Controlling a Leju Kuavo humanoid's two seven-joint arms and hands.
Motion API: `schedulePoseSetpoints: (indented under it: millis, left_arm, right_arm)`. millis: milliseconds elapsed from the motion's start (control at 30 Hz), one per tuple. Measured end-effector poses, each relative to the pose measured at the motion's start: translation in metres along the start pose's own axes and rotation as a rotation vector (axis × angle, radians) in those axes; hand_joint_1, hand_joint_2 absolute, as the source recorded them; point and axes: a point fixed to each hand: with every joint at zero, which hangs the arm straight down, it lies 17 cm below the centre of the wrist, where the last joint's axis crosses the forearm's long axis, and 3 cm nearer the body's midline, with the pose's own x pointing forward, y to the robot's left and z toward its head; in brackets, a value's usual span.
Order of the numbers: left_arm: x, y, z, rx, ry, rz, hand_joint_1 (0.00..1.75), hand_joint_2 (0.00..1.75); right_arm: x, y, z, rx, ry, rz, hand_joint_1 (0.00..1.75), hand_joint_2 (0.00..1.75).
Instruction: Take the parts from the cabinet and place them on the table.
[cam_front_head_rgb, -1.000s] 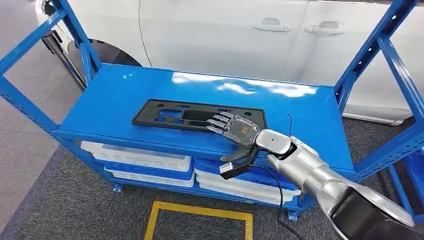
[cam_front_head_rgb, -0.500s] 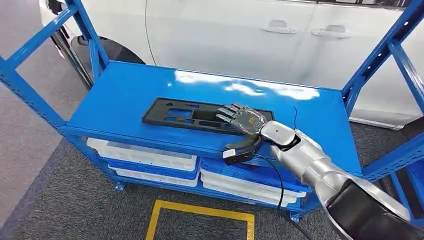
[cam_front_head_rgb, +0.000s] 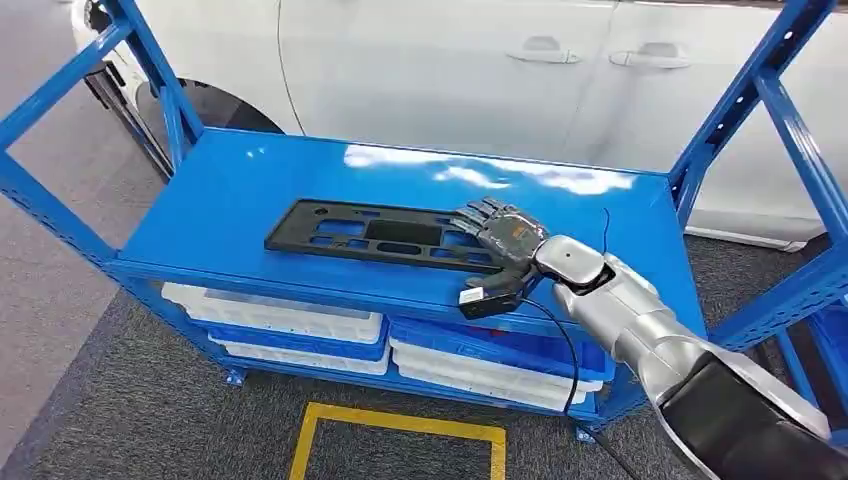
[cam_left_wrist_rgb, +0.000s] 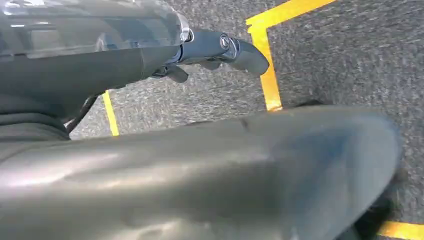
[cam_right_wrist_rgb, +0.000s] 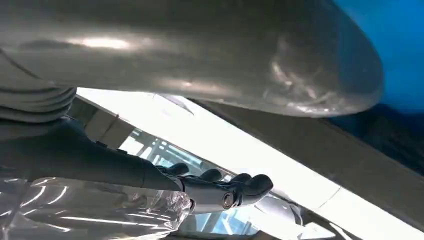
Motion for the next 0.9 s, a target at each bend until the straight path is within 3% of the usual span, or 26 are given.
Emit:
schedulePoseSetpoints:
  millis: [167,200,900]
  left_arm:
    - [-0.001,0.000,0.000,0.000,-0.001,-0.001,0.00,0.00]
    - [0.000,0.001,0.000,0.000,-0.003,-0.002,0.00,0.00]
    - [-0.003,0.002,0.000,0.002,-0.001,0.008,0.00,0.00]
  right_arm:
    - [-0.006,0.007,0.002,0.024,0.019,0.000,0.00,0.00]
    - [-0.006,0.007,0.002,0.027,0.021,-0.002,0.00,1.75]
    - [0.003,0.005,-0.008,0.037,0.028,0.014,0.00,1.75]
